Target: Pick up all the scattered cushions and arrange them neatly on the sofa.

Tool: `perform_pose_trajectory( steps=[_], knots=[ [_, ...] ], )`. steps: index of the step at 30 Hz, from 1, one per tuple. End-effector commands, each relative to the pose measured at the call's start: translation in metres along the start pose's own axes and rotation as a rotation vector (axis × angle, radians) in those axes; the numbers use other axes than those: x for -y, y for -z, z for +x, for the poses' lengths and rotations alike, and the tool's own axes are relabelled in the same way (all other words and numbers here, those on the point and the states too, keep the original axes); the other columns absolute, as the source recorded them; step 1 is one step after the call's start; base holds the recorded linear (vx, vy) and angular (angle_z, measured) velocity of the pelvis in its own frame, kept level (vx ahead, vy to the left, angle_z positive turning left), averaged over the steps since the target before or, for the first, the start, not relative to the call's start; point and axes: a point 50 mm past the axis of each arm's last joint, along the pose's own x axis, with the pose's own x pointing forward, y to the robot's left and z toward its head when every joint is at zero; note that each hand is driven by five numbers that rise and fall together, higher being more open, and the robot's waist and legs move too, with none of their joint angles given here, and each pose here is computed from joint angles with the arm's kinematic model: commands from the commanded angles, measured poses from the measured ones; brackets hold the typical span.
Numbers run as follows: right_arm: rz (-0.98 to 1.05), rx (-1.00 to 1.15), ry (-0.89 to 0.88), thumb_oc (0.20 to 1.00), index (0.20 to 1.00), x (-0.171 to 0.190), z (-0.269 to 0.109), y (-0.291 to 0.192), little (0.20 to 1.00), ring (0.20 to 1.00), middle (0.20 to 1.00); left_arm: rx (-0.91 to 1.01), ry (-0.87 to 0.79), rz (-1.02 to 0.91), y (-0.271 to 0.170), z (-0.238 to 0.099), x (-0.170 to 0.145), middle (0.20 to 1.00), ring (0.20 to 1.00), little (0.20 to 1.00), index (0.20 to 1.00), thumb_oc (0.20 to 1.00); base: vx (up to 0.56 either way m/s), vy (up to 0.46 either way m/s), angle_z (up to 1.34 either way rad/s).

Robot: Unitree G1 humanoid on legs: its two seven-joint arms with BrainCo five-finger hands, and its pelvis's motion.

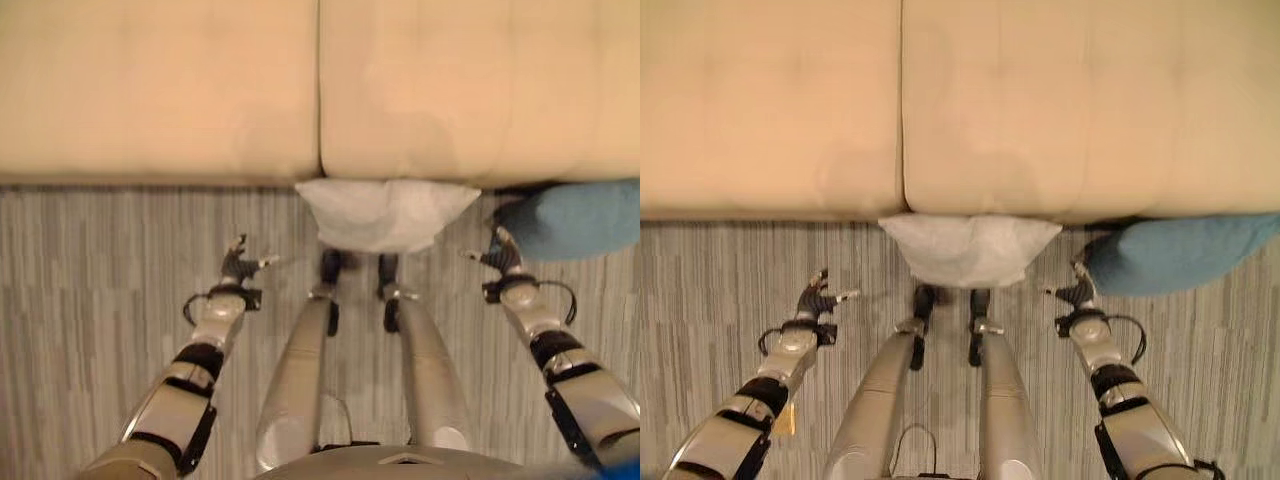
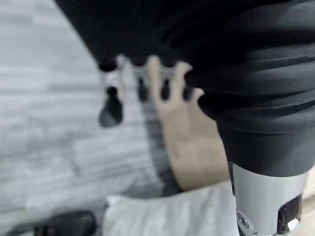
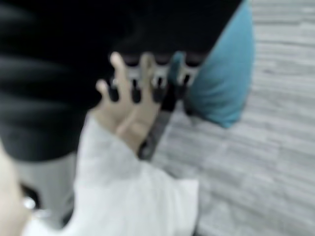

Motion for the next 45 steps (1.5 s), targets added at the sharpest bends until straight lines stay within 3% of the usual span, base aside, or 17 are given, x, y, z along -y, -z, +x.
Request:
perform_pose_trajectory(
  steps=[1,23,32,37,38,45],
  knots=[
    [-0.010,0.004,0.081,1.000,1.000,0.016,-0.008,0.017,1.000,1.000,1.000,0.107,-0.035,-0.048,-0.016,-0.002,-0.004,1.000,1.000,1.000,1.000,1.000,-0.05,-0.034,-0.02],
    [-0.034,0.335,0.144,1.000,1.000,0.042,0.020,-0.091,1.000,1.000,1.000,0.454,0.041,0.025,-0.134,0.018,0.014,1.000,1.000,1.000,1.000,1.000,0.00,-0.021,0.02],
    [-0.137,0.562,0.121,1.000,1.000,0.044,0.020,-0.165,1.000,1.000,1.000,0.619,0.072,0.087,-0.194,0.017,0.025,1.000,1.000,1.000,1.000,1.000,0.04,-0.010,-0.02],
    [-0.184,0.676,0.099,1.000,1.000,0.033,0.014,-0.204,1.000,1.000,1.000,0.718,0.107,0.117,-0.227,0.010,0.039,1.000,1.000,1.000,1.000,1.000,0.04,0.008,-0.01],
    [-0.175,0.751,0.068,1.000,1.000,0.018,0.006,-0.227,1.000,1.000,1.000,0.774,0.143,0.091,-0.243,0.002,0.053,1.000,1.000,1.000,1.000,1.000,0.00,0.000,0.00],
    [-0.152,0.849,0.007,1.000,1.000,-0.011,-0.009,-0.254,1.000,1.000,1.000,0.840,0.243,-0.011,-0.258,-0.017,0.088,1.000,1.000,1.000,1.000,1.000,0.00,0.005,0.01]
  ],
)
